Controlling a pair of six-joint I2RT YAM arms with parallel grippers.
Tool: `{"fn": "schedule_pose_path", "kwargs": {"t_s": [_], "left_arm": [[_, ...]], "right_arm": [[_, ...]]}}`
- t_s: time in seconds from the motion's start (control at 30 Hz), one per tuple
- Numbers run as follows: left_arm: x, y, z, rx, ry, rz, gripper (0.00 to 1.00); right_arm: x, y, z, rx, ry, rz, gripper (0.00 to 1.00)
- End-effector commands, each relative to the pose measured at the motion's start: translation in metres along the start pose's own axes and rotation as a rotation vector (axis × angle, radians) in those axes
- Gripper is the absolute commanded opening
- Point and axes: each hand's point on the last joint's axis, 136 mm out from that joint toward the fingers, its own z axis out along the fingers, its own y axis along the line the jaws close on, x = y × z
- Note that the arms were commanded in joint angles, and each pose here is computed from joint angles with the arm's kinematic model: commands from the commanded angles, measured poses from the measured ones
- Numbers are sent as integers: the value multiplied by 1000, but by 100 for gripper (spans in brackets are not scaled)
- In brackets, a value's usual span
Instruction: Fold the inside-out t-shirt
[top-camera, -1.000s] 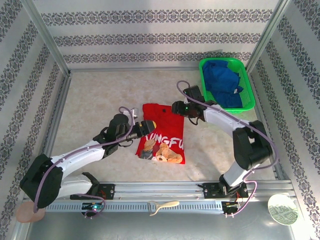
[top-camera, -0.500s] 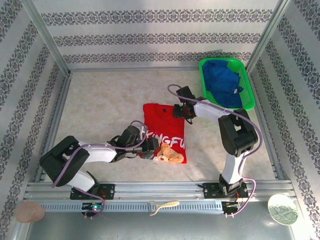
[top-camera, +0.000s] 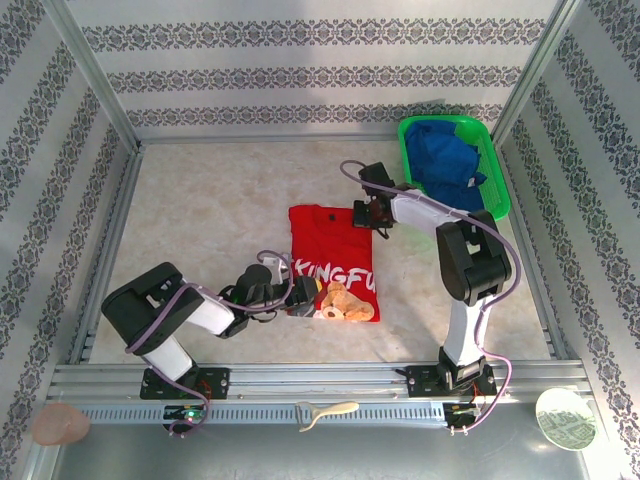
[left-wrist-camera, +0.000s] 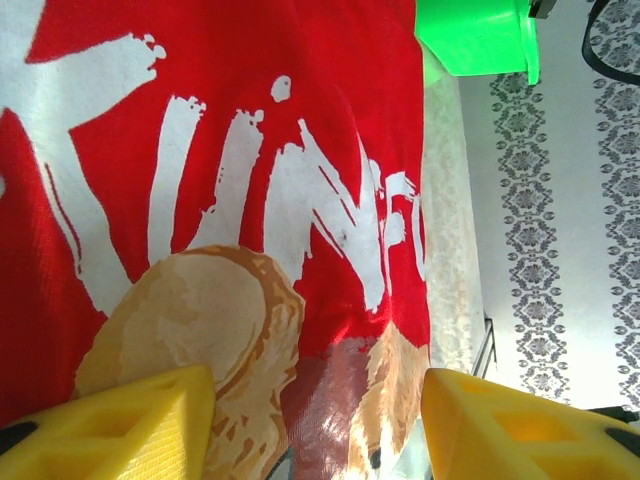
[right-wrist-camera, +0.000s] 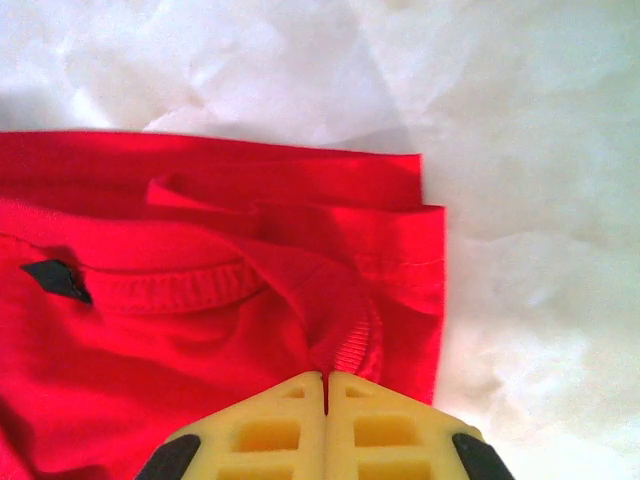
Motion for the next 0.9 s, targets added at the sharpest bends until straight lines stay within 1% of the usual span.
{"fn": "schedule_pose_path", "kwargs": {"t_s": [0.0, 0.1, 0.27, 0.3, 0.4, 0.5, 0.57, 0.63, 0.73, 0.8, 0.87], "left_arm": [[59, 82, -13, -282, 164, -126, 57], [63, 86, -12, -287, 169, -135, 57], [63, 85, -9, -265, 159, -144, 57], [61, 81, -7, -251, 154, -143, 57], [50, 60, 3, -202, 145, -130, 58], [31, 25, 12, -157, 134, -74, 61], [16, -1, 13, -154, 128, -8, 65], [-6, -30, 11, -149, 104, 69, 74], [-42, -61, 3, -154, 60, 144, 80], [-67, -66, -5, -182, 38, 154, 83], [-94, -56, -13, -246, 27, 139, 84]], "right_arm": [[-33, -8, -18, 21, -77, 10, 0], [-39, -12, -10, 35, -68, 21, 0], [-31, -19, 14, 61, -4, 37, 0], [-29, -20, 18, 59, 9, 39, 4], [-26, -22, 12, 57, 10, 42, 33], [-29, -23, -8, 40, -32, 51, 52], [-32, -18, -26, 10, -62, 58, 58], [-32, -13, -43, -24, -89, 64, 62], [-28, -10, -58, -64, -111, 76, 68], [-25, -9, -60, -87, -116, 86, 70], [-23, -8, -57, -103, -111, 89, 72]]}}
